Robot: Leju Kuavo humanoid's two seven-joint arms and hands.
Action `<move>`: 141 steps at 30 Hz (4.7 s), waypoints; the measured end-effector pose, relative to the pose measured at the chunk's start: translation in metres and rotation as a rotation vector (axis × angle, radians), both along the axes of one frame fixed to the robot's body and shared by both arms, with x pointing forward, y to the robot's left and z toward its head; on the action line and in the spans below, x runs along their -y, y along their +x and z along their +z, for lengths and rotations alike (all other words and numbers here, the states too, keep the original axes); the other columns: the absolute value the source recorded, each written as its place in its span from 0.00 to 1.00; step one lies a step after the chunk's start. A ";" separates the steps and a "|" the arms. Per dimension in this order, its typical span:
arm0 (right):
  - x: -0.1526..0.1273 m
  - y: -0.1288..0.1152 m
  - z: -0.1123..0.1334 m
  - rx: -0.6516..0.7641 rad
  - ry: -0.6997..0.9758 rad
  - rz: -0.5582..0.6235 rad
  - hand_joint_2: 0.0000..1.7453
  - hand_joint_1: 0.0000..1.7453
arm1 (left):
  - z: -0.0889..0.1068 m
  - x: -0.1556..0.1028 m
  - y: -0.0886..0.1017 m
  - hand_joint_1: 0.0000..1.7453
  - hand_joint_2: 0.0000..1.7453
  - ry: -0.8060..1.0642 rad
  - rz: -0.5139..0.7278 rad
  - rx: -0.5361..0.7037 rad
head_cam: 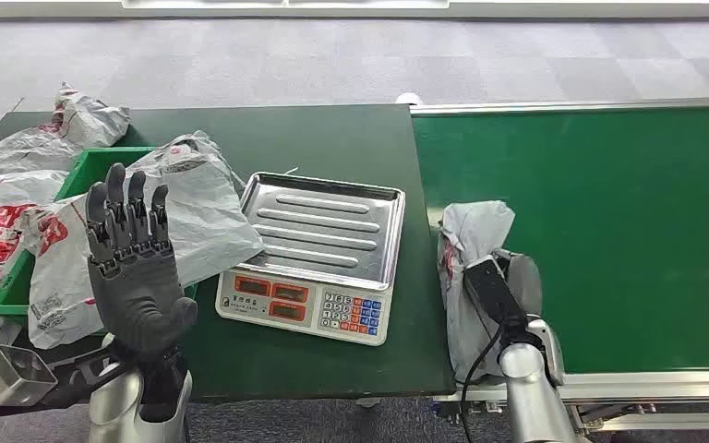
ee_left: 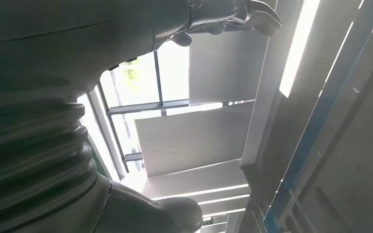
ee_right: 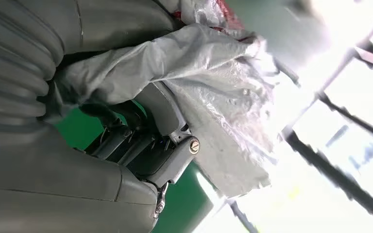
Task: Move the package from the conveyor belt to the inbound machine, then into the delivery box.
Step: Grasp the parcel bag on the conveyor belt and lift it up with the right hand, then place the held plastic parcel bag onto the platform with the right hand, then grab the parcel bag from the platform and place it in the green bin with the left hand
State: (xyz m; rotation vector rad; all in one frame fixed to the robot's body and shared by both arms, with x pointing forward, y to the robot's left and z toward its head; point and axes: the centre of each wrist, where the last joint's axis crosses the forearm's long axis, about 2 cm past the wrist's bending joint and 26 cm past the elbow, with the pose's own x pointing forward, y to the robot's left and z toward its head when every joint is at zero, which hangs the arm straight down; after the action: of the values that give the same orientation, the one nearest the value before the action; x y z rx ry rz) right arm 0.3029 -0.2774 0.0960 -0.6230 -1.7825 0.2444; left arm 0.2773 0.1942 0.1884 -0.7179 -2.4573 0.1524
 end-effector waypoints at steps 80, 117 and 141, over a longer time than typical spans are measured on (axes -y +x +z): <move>-0.098 0.016 0.195 1.070 -0.044 -0.135 1.00 0.00 | -0.014 0.029 0.052 0.00 1.00 0.520 0.373 -0.252; -0.089 -0.034 0.234 1.294 0.005 -0.171 1.00 0.00 | -0.045 0.085 0.114 1.00 1.00 2.015 0.315 0.011; -0.082 -0.035 0.232 1.288 -0.011 -0.200 1.00 0.00 | 0.030 0.025 0.144 1.00 1.00 1.191 1.186 -0.048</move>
State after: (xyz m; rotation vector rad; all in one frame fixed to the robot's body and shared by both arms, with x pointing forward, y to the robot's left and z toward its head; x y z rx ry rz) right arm 0.2679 -0.1958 0.3278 -1.0868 -2.8944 -0.3946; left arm 0.4215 0.1687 0.2188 1.1956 -2.0432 -0.7662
